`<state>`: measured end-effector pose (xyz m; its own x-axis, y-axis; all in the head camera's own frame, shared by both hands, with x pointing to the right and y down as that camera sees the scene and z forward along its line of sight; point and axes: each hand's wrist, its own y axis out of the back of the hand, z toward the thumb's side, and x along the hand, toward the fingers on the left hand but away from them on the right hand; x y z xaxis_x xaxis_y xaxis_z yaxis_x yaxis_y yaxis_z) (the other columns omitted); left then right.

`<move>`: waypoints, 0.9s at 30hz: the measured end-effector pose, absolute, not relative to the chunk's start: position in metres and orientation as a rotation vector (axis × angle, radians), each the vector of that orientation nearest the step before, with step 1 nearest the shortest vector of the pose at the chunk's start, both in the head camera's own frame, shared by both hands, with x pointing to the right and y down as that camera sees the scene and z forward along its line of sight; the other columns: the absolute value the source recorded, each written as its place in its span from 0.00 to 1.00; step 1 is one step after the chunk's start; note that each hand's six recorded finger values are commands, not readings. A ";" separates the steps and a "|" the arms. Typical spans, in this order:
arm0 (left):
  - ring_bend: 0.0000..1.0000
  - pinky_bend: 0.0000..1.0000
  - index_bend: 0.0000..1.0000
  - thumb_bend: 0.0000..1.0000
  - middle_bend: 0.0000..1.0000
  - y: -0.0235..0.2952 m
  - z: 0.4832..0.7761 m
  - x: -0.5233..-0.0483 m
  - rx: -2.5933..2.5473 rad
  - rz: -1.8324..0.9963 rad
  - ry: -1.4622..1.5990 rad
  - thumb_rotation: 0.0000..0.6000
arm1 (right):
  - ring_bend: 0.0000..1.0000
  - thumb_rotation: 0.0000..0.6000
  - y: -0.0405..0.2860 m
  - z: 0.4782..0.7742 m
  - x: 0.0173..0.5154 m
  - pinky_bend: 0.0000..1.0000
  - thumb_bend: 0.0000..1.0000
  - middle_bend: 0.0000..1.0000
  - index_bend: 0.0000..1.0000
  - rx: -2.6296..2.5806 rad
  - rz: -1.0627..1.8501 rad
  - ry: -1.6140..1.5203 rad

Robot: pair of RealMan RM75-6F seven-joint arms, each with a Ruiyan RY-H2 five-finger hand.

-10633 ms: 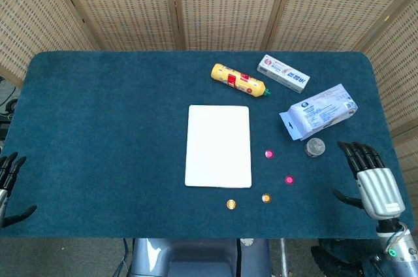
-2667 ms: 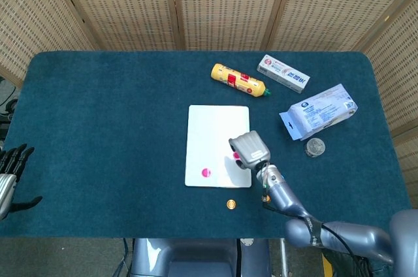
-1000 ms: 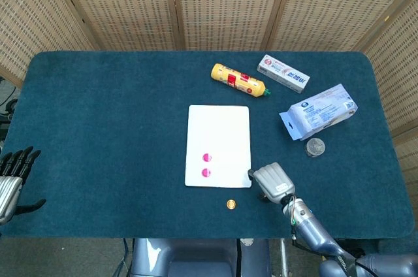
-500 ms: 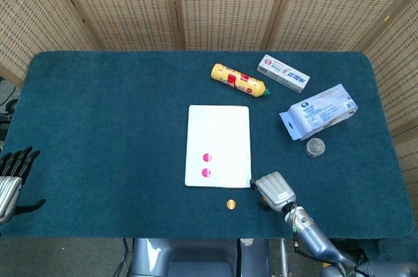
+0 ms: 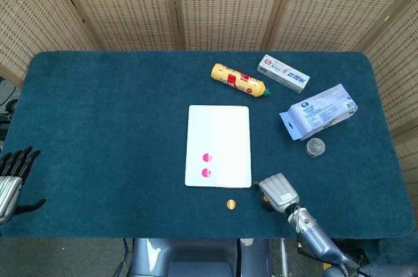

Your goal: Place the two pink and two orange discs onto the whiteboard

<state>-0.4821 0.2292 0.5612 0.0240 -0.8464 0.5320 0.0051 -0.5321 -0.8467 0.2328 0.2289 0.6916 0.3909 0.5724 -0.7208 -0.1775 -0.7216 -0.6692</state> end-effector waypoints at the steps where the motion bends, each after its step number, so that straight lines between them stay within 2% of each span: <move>1: 0.00 0.00 0.00 0.00 0.00 0.229 0.561 -0.482 -1.621 -1.588 0.873 1.00 | 0.94 1.00 0.229 0.692 0.233 1.00 0.31 1.00 0.42 -1.961 1.392 -0.336; 15: 0.00 0.00 0.00 0.00 0.00 0.229 0.562 -0.483 -1.620 -1.593 0.870 1.00 | 0.94 1.00 0.231 0.700 0.245 1.00 0.31 1.00 0.42 -1.952 1.424 -0.324; 27: 0.00 0.00 0.00 0.00 0.00 0.229 0.563 -0.482 -1.620 -1.597 0.866 1.00 | 0.94 1.00 0.234 0.707 0.256 1.00 0.36 1.00 0.56 -1.957 1.451 -0.316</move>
<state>-0.4819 0.2292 0.5634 0.0194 -0.8430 0.5375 0.0099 -0.5374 -0.8432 0.2565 0.2344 0.7066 0.3518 0.5553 -0.7536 -0.1921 -0.7451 -0.6387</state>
